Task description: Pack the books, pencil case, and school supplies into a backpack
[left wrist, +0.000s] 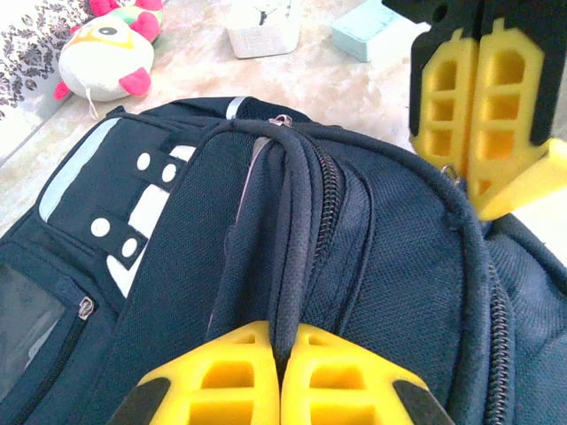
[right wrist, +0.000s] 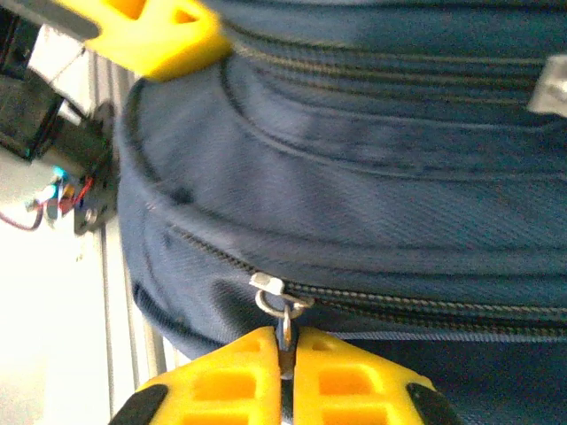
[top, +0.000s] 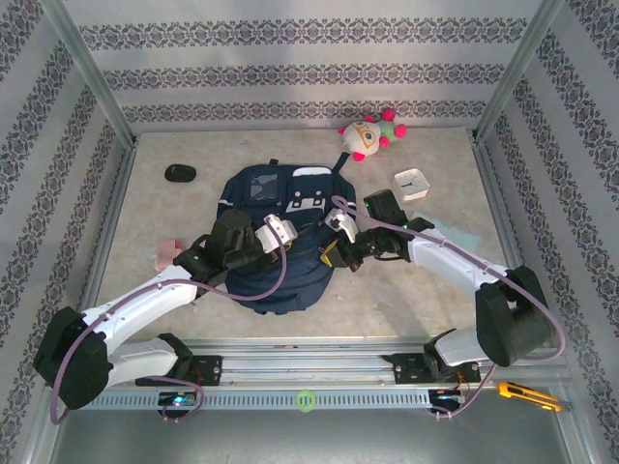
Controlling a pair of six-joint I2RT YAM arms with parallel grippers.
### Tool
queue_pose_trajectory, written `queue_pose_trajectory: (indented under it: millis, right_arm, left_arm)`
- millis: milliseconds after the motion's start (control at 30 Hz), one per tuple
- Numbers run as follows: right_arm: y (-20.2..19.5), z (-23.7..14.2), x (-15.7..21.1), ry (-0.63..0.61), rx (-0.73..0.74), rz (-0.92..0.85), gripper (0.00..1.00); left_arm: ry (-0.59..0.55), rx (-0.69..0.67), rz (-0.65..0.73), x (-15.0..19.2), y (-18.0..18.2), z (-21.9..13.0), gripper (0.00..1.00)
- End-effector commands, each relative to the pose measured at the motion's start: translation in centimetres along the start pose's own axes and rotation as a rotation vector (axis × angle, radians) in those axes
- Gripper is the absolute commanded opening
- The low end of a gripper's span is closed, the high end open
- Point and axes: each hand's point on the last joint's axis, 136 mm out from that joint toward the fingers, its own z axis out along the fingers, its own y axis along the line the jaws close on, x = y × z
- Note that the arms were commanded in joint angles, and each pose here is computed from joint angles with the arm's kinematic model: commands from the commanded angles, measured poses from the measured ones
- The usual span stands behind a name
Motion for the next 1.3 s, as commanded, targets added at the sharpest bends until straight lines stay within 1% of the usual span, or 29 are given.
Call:
queue_pose_trajectory:
  millis: [0,167,367,433,533,567,700,800,933,1100,1267]
  right_arm:
    - [-1.0,0.0,-2.1,-0.147,0.057,0.034,0.11]
    - [-0.8,-0.2,-2.3,-0.256,0.064,0.016,0.18]
    - [-0.2,-0.2,-2.6,-0.311,0.039,-0.018,0.21]
    - [0.2,-0.4,-2.8,-0.330,0.024,-0.032,0.17]
    - [0.7,-1.0,-2.9,-0.348,0.030,-0.045,0.03]
    - [0.9,-1.3,-3.0,-0.355,0.036,-0.046,0.00]
    - [1.5,-2.1,-3.0,-0.352,0.067,0.058,0.00]
    - [3.3,-2.0,-2.3,-0.331,0.043,0.106,0.00]
    - [4.7,-1.0,-0.5,-0.286,0.036,0.216,0.00]
    - [4.0,-0.1,2.5,-0.198,0.076,0.466,0.00]
    - [3.5,0.5,3.6,-0.189,0.097,0.548,0.00]
  left_arm:
    - [-0.200,-0.112,-0.001,-5.5,2.6,-1.3,0.00]
    - [-0.222,-0.088,-0.008,-5.8,2.2,-1.2,0.00]
    - [-0.251,-0.083,-0.028,-6.3,2.2,-1.3,0.00]
    - [-0.246,-0.086,-0.033,-6.2,2.2,-1.2,0.00]
    - [-0.227,-0.117,-0.038,-5.9,2.5,-1.0,0.00]
    - [-0.215,-0.145,-0.039,-5.7,2.8,-1.0,0.00]
    - [-0.160,-0.240,-0.064,-5.0,3.8,-0.1,0.00]
    - [-0.116,-0.288,-0.092,-4.5,4.1,1.0,0.00]
    - [-0.111,-0.261,-0.116,-4.8,2.9,2.7,0.00]
    - [-0.122,-0.230,-0.151,-5.5,1.1,4.6,0.00]
    - [-0.151,-0.177,-0.224,-6.2,-0.7,6.2,0.00]
